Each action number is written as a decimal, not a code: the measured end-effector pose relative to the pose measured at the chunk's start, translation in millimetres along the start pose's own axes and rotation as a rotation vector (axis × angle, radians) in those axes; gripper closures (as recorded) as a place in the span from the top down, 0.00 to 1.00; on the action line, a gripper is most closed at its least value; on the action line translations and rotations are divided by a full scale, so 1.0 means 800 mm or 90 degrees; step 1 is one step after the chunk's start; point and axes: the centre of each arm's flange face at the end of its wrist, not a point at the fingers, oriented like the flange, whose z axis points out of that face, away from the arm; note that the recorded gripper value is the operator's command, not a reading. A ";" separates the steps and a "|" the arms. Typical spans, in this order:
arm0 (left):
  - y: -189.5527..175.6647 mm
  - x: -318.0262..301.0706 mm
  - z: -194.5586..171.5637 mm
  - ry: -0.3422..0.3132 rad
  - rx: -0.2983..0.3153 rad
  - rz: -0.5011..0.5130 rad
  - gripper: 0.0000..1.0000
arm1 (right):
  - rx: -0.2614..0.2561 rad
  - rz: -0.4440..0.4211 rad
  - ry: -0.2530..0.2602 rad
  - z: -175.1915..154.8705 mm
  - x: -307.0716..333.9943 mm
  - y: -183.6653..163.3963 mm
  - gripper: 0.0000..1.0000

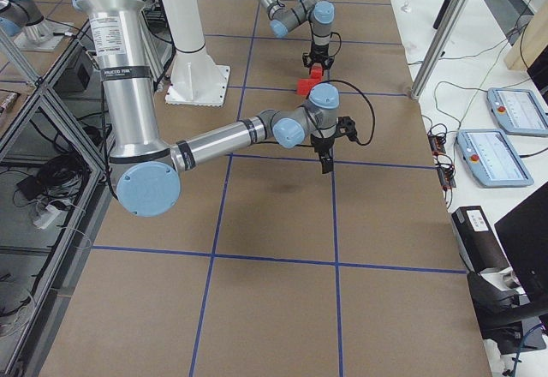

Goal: Form red blocks into L shape at center
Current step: 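Lower the cube beside the farther center cube with the left gripper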

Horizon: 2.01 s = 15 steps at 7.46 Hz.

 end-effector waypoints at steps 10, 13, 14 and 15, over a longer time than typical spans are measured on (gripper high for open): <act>0.012 -0.007 0.001 -0.004 -0.006 0.006 0.00 | 0.000 0.001 -0.001 -0.001 0.000 0.001 0.99; 0.013 -0.007 0.000 -0.003 -0.007 0.007 0.00 | 0.000 0.001 -0.001 -0.001 0.000 0.001 0.99; 0.014 -0.007 0.000 -0.003 -0.007 0.007 0.00 | 0.000 0.001 -0.001 -0.001 0.000 0.001 0.99; 0.014 -0.007 0.000 -0.003 -0.007 0.007 0.00 | 0.000 0.001 -0.001 -0.001 -0.001 0.001 0.99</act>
